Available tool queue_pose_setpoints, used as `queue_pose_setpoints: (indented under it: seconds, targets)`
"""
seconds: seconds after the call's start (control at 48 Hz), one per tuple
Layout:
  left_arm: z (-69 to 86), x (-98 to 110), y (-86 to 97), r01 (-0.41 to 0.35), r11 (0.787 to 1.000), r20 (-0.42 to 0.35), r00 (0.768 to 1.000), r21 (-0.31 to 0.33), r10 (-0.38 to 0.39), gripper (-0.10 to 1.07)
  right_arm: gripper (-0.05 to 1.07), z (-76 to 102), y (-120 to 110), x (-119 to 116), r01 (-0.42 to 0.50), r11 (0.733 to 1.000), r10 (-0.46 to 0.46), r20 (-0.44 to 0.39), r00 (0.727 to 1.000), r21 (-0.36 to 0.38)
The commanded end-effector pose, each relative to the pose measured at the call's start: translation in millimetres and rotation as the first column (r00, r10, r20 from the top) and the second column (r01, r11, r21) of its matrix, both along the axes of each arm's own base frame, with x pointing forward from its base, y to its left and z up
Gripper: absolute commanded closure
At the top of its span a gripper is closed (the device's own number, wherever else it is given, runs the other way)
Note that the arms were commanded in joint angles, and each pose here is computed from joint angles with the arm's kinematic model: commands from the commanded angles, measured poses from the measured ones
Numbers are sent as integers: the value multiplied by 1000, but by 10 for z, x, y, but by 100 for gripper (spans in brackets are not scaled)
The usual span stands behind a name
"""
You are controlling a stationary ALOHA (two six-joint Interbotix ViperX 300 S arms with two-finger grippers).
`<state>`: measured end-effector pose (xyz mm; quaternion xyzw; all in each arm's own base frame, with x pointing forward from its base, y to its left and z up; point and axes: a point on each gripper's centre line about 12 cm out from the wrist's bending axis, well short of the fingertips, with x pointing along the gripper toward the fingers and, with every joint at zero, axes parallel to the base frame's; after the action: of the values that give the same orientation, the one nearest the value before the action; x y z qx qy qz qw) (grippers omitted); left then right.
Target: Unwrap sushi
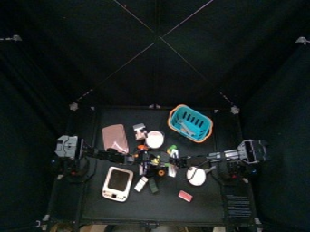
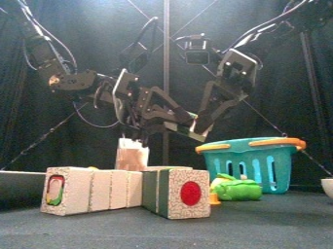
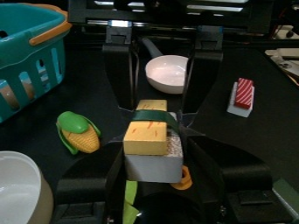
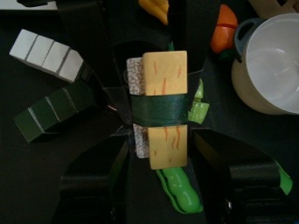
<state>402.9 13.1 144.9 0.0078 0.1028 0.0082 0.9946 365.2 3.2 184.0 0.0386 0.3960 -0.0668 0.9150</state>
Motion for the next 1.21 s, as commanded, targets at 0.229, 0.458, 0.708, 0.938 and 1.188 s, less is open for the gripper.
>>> queue_pose_setpoints:
  seconds: [0.229, 0.458, 0.708, 0.938, 1.188]
  targets:
    - [146, 1, 21, -7, 1000, 41, 999, -2, 7, 23, 33, 110, 25, 26, 0, 1000, -1, 25, 1000, 3]
    - [159, -17, 14, -6, 1000, 43, 999, -2, 6, 23, 33, 85, 26, -1, 7, 1000, -7, -3, 1000, -5]
    - [149, -25, 14, -6, 1000, 40, 999, -4, 6, 23, 33, 73, 43, -14, 6, 1000, -6, -14, 1000, -5]
    - [158, -35, 13, -6, 1000, 42, 999, -3, 6, 23, 33, 50, 34, -37, 16, 1000, -16, -33, 999, -7]
    - [161, -78, 11, -6, 1000, 38, 999, -4, 6, 23, 33, 39, 33, -51, 17, 1000, -17, -38, 999, -7]
